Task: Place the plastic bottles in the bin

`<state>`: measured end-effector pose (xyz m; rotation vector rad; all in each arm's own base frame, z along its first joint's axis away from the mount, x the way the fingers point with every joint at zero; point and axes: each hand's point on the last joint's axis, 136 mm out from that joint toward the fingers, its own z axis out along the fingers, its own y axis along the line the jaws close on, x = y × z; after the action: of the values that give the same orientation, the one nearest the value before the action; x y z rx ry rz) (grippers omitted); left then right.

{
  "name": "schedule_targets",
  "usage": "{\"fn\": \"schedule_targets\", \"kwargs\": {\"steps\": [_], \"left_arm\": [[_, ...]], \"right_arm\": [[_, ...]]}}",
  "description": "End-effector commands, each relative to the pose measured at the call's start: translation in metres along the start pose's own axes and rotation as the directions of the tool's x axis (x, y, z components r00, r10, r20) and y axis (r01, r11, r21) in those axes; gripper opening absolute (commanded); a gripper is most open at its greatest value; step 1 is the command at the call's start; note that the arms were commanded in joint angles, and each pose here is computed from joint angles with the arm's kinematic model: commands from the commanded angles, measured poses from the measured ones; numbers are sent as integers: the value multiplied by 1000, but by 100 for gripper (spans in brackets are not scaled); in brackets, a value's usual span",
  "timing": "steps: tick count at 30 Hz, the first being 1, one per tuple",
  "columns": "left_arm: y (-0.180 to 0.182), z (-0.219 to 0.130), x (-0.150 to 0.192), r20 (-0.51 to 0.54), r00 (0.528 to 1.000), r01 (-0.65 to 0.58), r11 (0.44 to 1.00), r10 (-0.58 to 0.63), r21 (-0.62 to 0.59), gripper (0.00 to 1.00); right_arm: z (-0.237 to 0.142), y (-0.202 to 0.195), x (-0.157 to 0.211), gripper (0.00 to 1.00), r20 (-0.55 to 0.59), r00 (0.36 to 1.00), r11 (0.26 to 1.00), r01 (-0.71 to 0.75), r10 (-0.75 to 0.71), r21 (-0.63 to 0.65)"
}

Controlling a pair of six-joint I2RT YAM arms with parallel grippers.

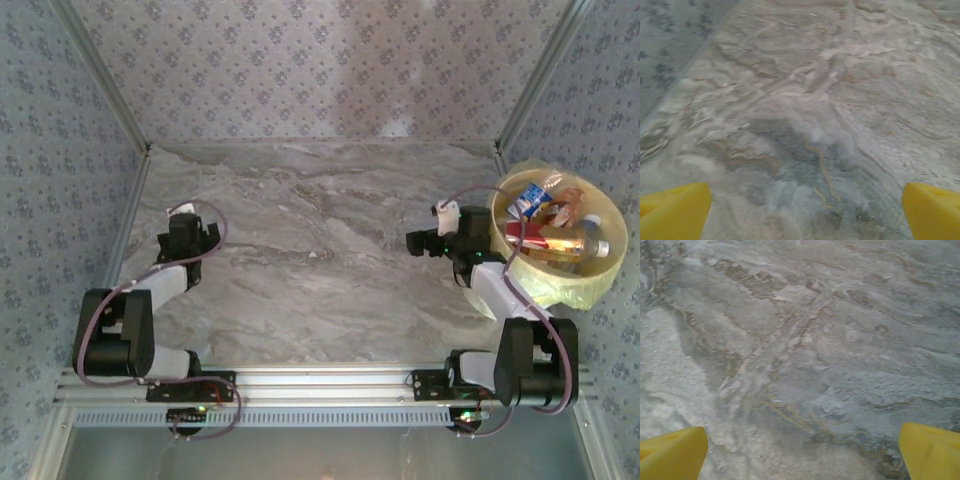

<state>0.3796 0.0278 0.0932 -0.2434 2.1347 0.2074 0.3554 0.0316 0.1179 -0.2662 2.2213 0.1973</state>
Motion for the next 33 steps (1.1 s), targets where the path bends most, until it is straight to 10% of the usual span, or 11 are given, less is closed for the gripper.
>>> {"fn": "schedule_targets", "kwargs": {"steps": [1, 24, 33], "left_arm": [[-9, -5, -19, 162, 987, -33, 997, 22, 68, 98], [15, 11, -7, 218, 975, 44, 999, -37, -27, 98], [15, 11, -6, 216, 976, 43, 999, -36, -27, 98]], "right_arm": [[4, -9, 1, 100, 62, 998, 1000, -26, 27, -16], [25, -20, -2, 100, 348, 937, 998, -41, 20, 54], [38, -50, 11, 100, 268, 962, 975, -109, 54, 196]]}}
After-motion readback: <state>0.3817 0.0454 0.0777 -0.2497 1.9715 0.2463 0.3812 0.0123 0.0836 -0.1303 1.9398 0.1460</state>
